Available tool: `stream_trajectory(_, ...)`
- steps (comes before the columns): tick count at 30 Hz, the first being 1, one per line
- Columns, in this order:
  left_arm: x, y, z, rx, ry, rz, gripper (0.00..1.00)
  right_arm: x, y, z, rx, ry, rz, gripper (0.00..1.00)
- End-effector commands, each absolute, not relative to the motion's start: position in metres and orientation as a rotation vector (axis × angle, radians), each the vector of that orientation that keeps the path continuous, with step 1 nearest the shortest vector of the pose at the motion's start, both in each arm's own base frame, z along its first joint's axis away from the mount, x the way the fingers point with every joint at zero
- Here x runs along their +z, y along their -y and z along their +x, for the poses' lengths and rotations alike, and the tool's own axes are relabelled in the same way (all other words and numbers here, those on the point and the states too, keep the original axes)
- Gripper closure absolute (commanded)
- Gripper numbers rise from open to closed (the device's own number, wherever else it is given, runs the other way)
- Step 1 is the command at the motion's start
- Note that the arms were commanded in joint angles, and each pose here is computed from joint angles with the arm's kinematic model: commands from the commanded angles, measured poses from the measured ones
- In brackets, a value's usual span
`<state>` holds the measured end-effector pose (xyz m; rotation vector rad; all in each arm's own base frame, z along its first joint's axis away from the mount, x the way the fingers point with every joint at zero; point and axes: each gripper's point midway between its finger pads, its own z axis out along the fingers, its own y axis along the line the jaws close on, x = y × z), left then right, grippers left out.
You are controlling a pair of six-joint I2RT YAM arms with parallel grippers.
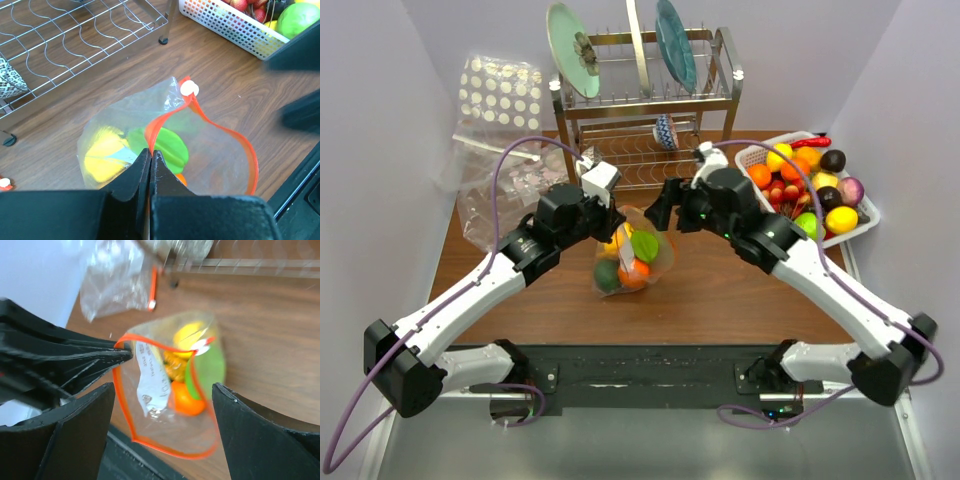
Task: Place the food in the zip-top bag and seal the zipper
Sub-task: Place the fake fruit in the zipper food storage bag, then pick up the fake fruit from the bin.
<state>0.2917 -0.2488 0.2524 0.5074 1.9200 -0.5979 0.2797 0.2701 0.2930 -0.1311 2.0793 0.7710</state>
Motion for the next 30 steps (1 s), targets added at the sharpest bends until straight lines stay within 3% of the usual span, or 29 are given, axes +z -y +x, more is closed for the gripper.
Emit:
stream_trajectory(1,0.271,0.25,0.295,-0.617,-1.853,0.501,1.0,0.311,-0.208,0.293,0.452,-1.985,-0.019,0.18)
stream_trajectory(7,0.271,0.25,0.295,-0.619,-1.854,0.498,1.0,0.306,-0.127,0.323,-0.059,-1.979,0.123,0.15)
stream_trajectory(14,0.271,0.249,0.295,-0.615,-1.854,0.497,1.0,0.29,-0.057,0.365,-0.449,-2.034,0.242,0.11)
stream_trajectory(15,0.271,0.249,0.295,-0.617,-1.854,0.498,1.0,0.292,-0.044,0.367,-0.545,-2.009,0.275,0.04)
stream_trajectory(18,0.27,0.249,0.295,-0.616,-1.857,0.499,1.0,0.28,-0.026,0.383,-0.682,-2.021,0.298,0.02)
stream_trajectory(30,0.27,0.249,0.295,-0.613,-1.857,0.499,1.0,0.223,0.035,0.472,-0.733,-2.166,0.427,0.01)
